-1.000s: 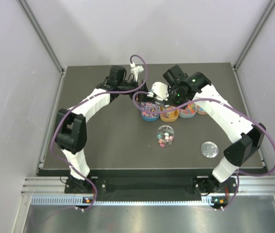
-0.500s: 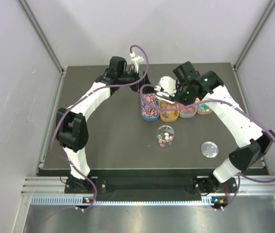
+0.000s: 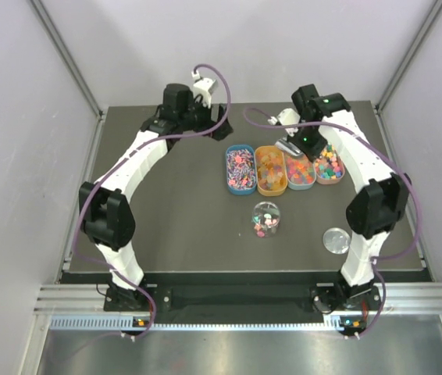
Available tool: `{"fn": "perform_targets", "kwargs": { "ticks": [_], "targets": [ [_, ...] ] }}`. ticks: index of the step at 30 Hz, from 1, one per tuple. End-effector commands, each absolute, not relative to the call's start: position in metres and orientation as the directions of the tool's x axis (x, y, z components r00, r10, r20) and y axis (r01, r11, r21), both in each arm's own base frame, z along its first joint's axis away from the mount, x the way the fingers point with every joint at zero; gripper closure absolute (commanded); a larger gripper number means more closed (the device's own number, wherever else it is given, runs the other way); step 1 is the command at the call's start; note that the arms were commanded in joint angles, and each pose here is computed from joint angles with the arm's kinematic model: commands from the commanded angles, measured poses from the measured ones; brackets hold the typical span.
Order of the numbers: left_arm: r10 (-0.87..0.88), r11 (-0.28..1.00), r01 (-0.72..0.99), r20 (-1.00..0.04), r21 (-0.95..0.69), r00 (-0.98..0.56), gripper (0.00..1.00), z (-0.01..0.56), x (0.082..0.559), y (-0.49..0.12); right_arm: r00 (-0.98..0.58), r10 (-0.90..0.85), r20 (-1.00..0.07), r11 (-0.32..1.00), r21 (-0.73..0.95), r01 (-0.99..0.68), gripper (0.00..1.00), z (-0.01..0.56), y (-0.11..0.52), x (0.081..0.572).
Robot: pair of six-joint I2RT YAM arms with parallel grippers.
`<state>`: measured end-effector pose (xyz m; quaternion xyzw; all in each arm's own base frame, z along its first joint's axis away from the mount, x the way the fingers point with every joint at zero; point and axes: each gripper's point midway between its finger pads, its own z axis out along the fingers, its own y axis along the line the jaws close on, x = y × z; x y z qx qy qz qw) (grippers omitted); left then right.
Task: Pack the candies
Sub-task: Scoop the fake candies from the storage box.
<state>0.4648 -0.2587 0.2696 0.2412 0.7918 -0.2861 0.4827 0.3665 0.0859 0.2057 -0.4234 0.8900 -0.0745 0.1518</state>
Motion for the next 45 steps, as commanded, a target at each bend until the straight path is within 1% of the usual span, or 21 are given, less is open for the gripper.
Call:
{"fn": "perform_targets", "kwargs": {
  "ticks": [1,3,5,8,11,17,18,20,25,29,36,45],
  "targets": [
    [0.13,0.757,0.636,-0.921,-0.146,-0.367,0.01,0.268,0.463,-0.245,-0.656,-0.754,-0.028,0.643,-0.231,-0.73,1.0,0.19,0.065,0.346],
    [0.138,0.767,0.626,-0.914,-0.145,-0.381,0.01,0.26,0.461,-0.241,-0.675,-0.737,0.037,0.654,-0.211,-0.726,1.0,0.172,0.057,0.342],
    [0.141,0.771,0.62,-0.91,-0.146,-0.39,0.01,0.254,0.459,-0.239,-0.707,-0.706,0.046,0.689,-0.188,-0.7,1.0,0.163,0.053,0.341],
    [0.144,0.775,0.614,-0.906,-0.147,-0.398,0.01,0.248,0.457,-0.237,-0.756,-0.655,-0.013,0.75,-0.135,-0.647,1.0,0.166,0.059,0.338],
    [0.165,0.778,0.616,-0.906,-0.125,-0.391,0.01,0.242,0.459,-0.234,-0.779,-0.624,-0.063,0.779,-0.119,-0.615,1.0,0.177,0.063,0.331],
    [0.175,0.779,0.615,-0.898,-0.125,-0.405,0.01,0.232,0.46,-0.234,-0.828,-0.558,-0.062,0.83,-0.044,-0.556,1.0,0.177,0.056,0.295],
    [0.175,0.781,0.612,-0.895,-0.127,-0.41,0.01,0.23,0.461,-0.234,-0.839,-0.543,-0.031,0.84,-0.024,-0.542,1.0,0.169,0.053,0.286],
    [0.18,0.78,0.613,-0.894,-0.124,-0.411,0.01,0.227,0.462,-0.234,-0.855,-0.518,-0.002,0.855,-0.004,-0.518,1.0,0.162,0.048,0.278],
    [0.189,0.791,0.6,-0.883,-0.122,-0.429,0.02,0.216,0.465,-0.232,-0.866,-0.5,0.026,0.866,0.005,-0.5,1.0,0.157,0.04,0.272],
    [0.184,0.795,0.593,-0.878,-0.131,-0.441,0.01,0.213,0.466,-0.233,-0.864,-0.498,0.073,0.867,0.023,-0.497,1.0,0.147,0.033,0.259],
    [0.178,0.817,0.562,-0.871,-0.128,-0.458,0.01,0.205,0.469,-0.228,-0.861,-0.503,0.078,0.864,0.006,-0.504,1.0,0.144,0.032,0.278],
    [0.186,0.827,0.548,-0.858,-0.126,-0.478,0.01,0.194,0.464,-0.223,-0.841,-0.524,0.133,0.845,-0.037,-0.533,1.0,0.134,0.022,0.29]
  ]
}}
